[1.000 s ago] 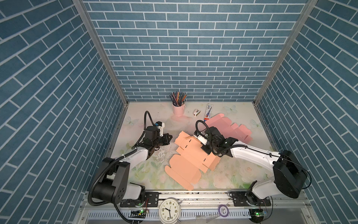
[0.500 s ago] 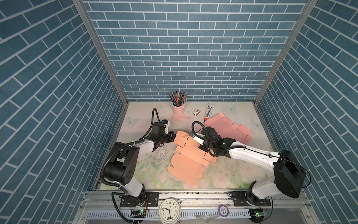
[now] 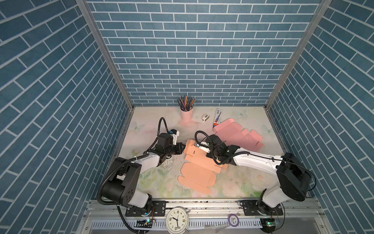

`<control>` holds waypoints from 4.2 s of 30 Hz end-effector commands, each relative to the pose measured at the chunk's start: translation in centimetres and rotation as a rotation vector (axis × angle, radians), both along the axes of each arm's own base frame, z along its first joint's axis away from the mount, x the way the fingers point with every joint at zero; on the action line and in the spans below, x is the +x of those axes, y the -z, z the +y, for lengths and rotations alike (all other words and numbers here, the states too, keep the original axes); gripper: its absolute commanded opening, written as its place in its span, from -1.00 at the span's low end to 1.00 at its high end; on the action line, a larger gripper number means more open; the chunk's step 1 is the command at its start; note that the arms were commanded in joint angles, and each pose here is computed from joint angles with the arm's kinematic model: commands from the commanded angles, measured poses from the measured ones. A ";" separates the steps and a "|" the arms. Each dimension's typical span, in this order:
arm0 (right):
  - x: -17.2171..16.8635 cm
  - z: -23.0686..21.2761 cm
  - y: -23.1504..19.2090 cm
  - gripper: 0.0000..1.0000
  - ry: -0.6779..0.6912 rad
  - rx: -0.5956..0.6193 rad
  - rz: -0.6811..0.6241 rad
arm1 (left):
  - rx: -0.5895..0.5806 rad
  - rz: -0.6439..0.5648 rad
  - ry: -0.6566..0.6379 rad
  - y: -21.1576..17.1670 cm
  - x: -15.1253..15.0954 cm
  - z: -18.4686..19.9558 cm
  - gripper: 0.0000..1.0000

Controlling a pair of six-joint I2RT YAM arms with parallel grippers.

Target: Fold the paper box

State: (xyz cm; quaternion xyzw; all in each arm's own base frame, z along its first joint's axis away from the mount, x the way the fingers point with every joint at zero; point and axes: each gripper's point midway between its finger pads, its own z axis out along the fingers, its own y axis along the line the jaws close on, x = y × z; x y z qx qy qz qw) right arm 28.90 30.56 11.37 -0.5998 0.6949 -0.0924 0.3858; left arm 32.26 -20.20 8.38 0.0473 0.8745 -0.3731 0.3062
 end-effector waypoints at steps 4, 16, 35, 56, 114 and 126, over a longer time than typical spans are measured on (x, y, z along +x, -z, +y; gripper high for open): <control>-0.2 0.5 0.0 -1.00 -0.052 -0.090 -0.121 | -0.009 -0.031 0.005 -0.2 -1.0 -0.1 -1.00; -1.0 0.6 -0.9 -1.00 -0.087 -0.125 -0.240 | -0.037 -0.084 -0.002 -0.2 -2.8 0.6 -1.00; -2.0 1.1 -1.4 -1.00 -0.131 -0.146 -0.359 | -0.021 -0.115 0.031 0.0 -4.5 0.0 -1.00; -4.0 2.0 -3.2 -1.00 -0.181 -0.132 -0.438 | -0.085 -0.102 -0.174 -1.5 1.1 4.9 -1.00; -4.8 1.9 -0.4 -1.00 -0.221 -0.241 -0.473 | -0.030 -0.161 0.108 0.6 -9.0 -1.0 -0.77; -5.2 2.0 0.2 -1.00 -0.231 -0.244 -0.462 | -0.037 -0.229 0.170 -0.2 -9.8 -2.2 -0.67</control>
